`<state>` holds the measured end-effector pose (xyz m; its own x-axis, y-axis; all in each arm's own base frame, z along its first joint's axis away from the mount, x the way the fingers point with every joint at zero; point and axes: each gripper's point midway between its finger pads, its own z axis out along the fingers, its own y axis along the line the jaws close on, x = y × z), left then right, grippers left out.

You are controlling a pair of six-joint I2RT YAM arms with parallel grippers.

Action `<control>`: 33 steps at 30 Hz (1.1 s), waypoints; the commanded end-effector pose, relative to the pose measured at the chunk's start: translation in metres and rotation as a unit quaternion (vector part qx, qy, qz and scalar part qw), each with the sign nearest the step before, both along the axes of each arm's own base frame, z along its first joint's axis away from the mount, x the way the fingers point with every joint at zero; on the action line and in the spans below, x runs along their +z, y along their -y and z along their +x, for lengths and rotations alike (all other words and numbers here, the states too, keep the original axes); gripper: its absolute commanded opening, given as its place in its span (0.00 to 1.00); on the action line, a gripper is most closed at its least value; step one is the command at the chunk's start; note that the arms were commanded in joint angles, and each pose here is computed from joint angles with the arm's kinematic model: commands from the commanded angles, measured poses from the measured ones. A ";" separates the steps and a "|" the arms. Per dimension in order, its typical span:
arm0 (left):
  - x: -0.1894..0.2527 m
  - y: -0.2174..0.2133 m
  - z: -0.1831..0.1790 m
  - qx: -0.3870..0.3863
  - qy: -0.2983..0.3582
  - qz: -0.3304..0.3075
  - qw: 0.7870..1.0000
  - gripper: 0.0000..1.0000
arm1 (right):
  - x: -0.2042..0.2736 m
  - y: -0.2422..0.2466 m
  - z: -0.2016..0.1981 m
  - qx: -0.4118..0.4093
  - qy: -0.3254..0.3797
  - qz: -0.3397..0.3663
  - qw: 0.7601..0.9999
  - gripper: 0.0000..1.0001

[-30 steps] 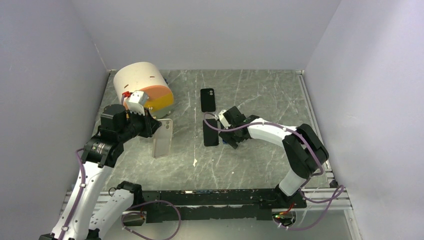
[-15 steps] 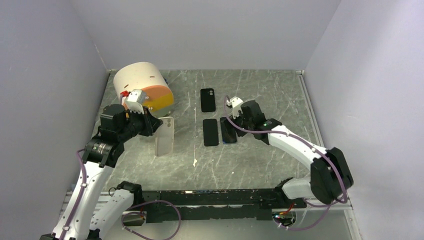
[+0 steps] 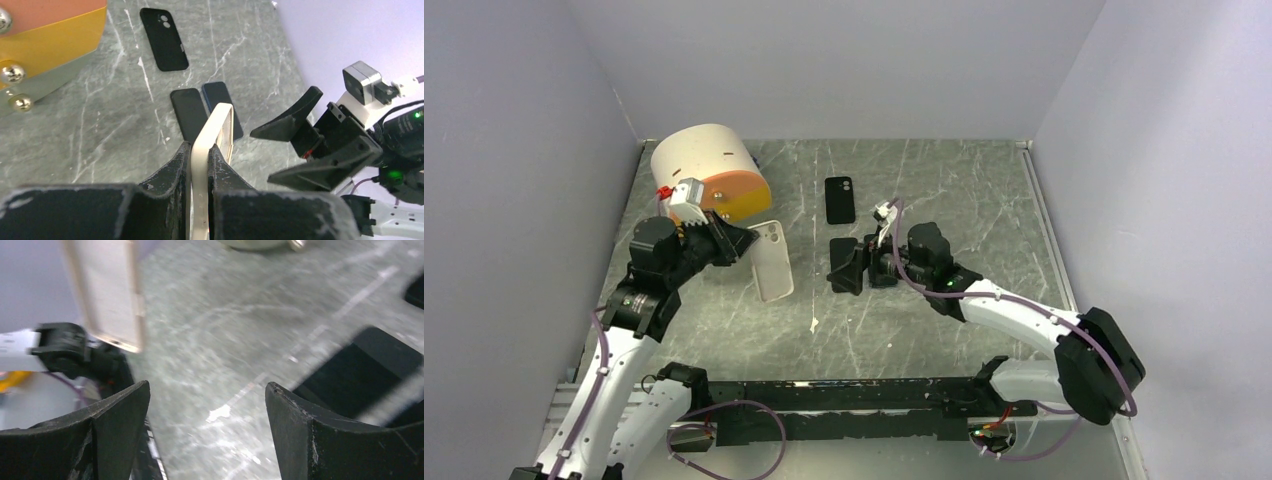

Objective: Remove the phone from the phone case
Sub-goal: Place the phone case at the center of the board.

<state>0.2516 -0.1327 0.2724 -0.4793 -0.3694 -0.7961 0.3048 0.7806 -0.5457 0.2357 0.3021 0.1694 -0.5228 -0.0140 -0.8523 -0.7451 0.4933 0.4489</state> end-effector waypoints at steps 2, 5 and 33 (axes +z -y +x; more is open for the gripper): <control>0.037 0.013 0.007 -0.006 0.054 -0.090 0.994 0.02 | 0.076 -0.040 -0.022 0.069 0.035 0.164 0.983 0.87; 0.040 0.016 0.009 -0.008 0.059 -0.114 0.992 0.02 | 0.084 -0.058 -0.034 0.101 0.029 0.186 0.977 0.86; 0.042 -0.006 -0.004 0.031 0.081 -0.055 0.995 0.34 | 0.077 -0.075 -0.029 0.130 0.010 0.143 0.981 0.00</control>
<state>0.2492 -0.1459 0.2981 -0.4072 -0.5399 -0.7367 0.3721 0.6386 -0.6736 0.1929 0.3846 0.2259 -0.5839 0.0869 -0.8071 -0.8018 0.0937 0.5902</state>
